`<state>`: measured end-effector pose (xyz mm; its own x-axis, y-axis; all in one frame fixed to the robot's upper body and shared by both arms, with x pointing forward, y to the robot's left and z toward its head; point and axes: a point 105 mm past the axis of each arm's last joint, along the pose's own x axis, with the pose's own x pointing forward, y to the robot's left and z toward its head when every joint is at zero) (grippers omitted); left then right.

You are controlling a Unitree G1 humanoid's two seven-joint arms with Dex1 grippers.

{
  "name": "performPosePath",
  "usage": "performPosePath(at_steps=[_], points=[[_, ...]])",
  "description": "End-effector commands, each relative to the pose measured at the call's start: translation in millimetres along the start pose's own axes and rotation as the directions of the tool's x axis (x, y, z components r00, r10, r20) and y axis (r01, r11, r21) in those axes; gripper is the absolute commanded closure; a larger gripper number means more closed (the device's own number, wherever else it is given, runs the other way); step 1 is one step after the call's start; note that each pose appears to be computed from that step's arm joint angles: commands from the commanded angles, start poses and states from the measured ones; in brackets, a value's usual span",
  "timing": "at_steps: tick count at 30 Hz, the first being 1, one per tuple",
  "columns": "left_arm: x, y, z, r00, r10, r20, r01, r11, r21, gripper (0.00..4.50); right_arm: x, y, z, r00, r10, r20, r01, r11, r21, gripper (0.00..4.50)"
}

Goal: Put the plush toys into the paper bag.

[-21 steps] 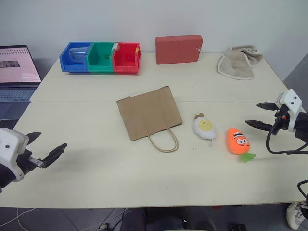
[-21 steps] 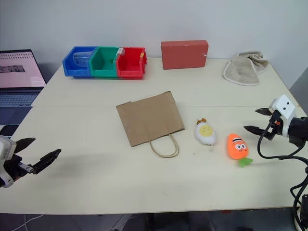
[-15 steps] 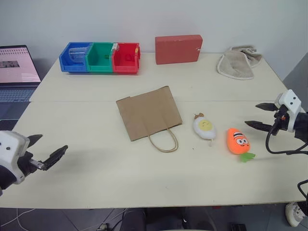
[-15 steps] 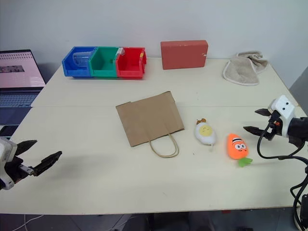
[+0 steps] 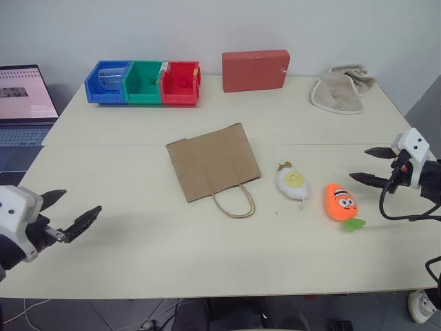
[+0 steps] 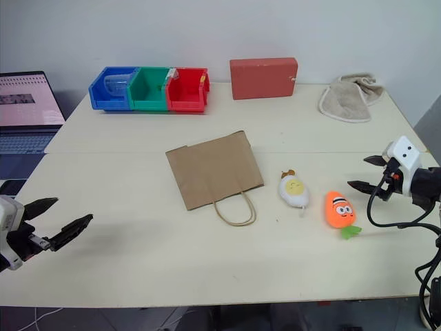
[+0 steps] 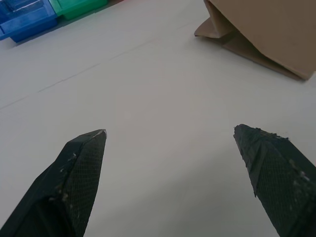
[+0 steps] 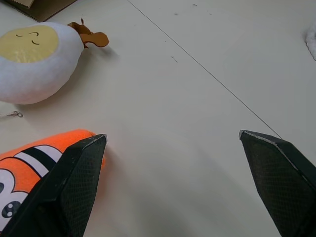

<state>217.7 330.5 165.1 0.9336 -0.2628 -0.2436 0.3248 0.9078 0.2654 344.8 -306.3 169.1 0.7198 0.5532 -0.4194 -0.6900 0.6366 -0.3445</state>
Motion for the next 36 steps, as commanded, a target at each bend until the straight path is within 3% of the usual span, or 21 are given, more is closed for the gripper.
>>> performPosePath(at_steps=[1,12,17,26,30,36], points=[[-6.0,2.9,13.7,0.998,0.012,0.054,-0.014,0.999,0.033,0.09,-5.9,-7.8,13.3,0.999,-0.026,0.033,0.027,0.999,-0.031,0.0],[-8.0,5.4,7.2,0.999,0.025,0.048,-0.028,0.998,0.054,0.09,-6.6,-8.8,14.2,0.999,-0.037,0.036,0.038,0.999,-0.038,0.0],[1.3,-6.4,21.5,0.994,-0.04,0.1,0.026,0.99,0.136,0.09,-8.3,-6.8,21.9,0.998,-0.026,0.053,0.03,0.997,-0.074,0.0],[37.4,-71.7,33.2,0.931,-0.364,0.03,0.341,0.897,0.282,0.09,-15.5,31.1,54.8,0.987,0.139,0.082,-0.12,0.973,-0.199,0.0],[58.2,-111.1,44.0,0.844,-0.535,0.026,0.491,0.793,0.361,0.09,-12.9,68.9,74.5,0.96,0.266,0.091,-0.236,0.938,-0.255,0.0],[89.4,-159.5,55.1,0.714,-0.697,0.062,0.618,0.67,0.412,0.09,-8.6,108.8,86.6,0.936,0.336,0.106,-0.296,0.913,-0.28,0.0]])
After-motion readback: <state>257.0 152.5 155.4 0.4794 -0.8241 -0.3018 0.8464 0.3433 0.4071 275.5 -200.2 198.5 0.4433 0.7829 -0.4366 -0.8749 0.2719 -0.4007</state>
